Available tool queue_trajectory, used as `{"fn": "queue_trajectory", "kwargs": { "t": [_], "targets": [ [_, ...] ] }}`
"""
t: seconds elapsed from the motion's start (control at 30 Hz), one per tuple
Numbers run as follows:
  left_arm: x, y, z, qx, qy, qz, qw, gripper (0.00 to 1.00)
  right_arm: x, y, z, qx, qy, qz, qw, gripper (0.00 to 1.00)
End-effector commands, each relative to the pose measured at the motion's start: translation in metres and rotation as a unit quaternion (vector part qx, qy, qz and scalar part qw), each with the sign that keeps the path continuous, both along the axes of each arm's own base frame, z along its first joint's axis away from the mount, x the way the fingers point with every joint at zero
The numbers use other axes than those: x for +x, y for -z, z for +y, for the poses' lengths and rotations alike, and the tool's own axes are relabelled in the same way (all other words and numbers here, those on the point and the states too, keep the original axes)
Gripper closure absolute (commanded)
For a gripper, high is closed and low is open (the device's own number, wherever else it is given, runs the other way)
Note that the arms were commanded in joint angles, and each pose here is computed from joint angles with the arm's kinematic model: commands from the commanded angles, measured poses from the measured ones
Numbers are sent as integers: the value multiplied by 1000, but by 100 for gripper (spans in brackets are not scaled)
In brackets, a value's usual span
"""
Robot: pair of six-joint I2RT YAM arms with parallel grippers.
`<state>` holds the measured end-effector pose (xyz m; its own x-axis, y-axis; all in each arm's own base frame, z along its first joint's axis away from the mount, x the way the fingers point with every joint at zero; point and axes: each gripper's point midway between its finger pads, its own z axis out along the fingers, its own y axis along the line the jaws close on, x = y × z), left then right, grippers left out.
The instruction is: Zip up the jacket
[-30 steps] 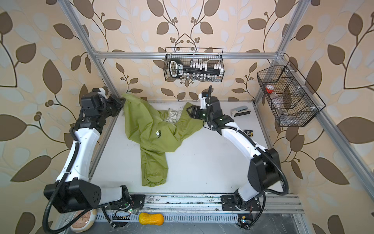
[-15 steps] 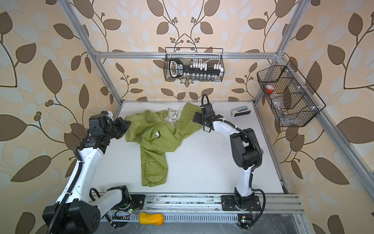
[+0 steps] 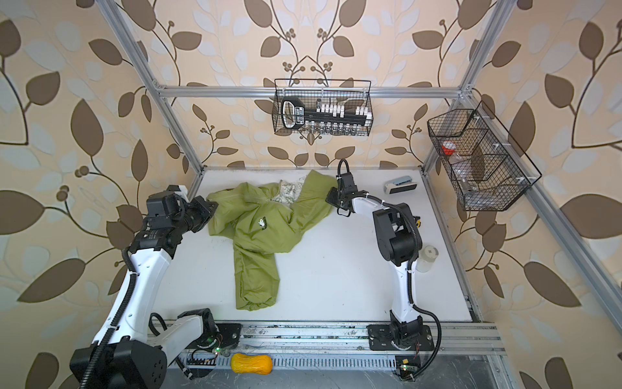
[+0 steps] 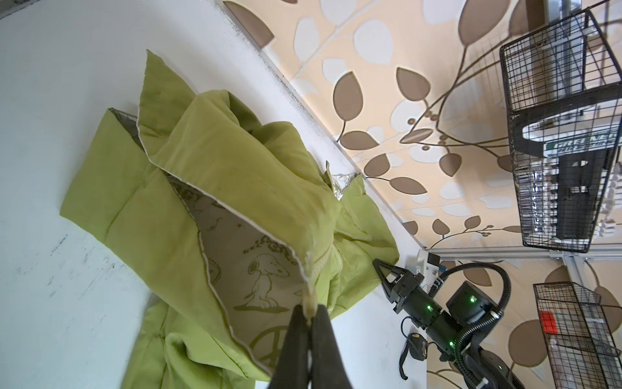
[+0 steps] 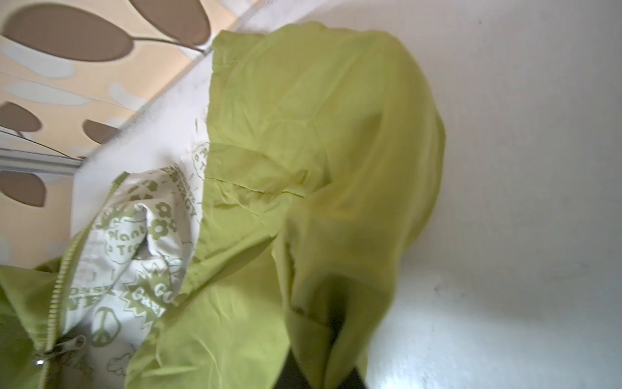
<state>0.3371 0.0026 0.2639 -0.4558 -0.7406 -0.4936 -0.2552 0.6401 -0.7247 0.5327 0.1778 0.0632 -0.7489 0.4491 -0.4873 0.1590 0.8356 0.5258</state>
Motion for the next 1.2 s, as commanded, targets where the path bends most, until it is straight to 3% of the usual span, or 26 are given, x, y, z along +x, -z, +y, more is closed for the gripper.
{"fn": "queue_trajectory", "kwargs": {
  "t": [0.0,0.2,0.4,0.5,0.63,0.8,0.97,1.03,1.17],
  "targets": [
    [12,-4,10,28,-9,-14,999,100,-13,-53,-16,29,2,-52,998,100],
    [82,-40,33,57,-23,-51,997,100,-25,-142,-70,47,2,-121,992,100],
    [147,-142,50,41,-40,-161,985,100,-30,-219,-114,61,17,-181,981,100],
    [174,-183,46,35,-15,-183,982,100,-33,-245,-123,63,14,-206,976,100],
    [187,-231,48,42,-3,-232,972,100,-41,-269,-135,55,19,-237,970,100],
    [185,-260,66,17,-14,-274,962,100,-47,-294,-150,64,32,-272,960,100],
    [175,-235,83,-26,-23,-248,968,100,-64,-299,-158,62,40,-285,956,100],
    [164,-192,83,-43,-30,-203,978,100,-77,-279,-156,64,39,-277,958,100],
    [129,-112,80,-87,-68,-157,981,100,-107,-210,-154,70,49,-220,972,100]
  ]
}}
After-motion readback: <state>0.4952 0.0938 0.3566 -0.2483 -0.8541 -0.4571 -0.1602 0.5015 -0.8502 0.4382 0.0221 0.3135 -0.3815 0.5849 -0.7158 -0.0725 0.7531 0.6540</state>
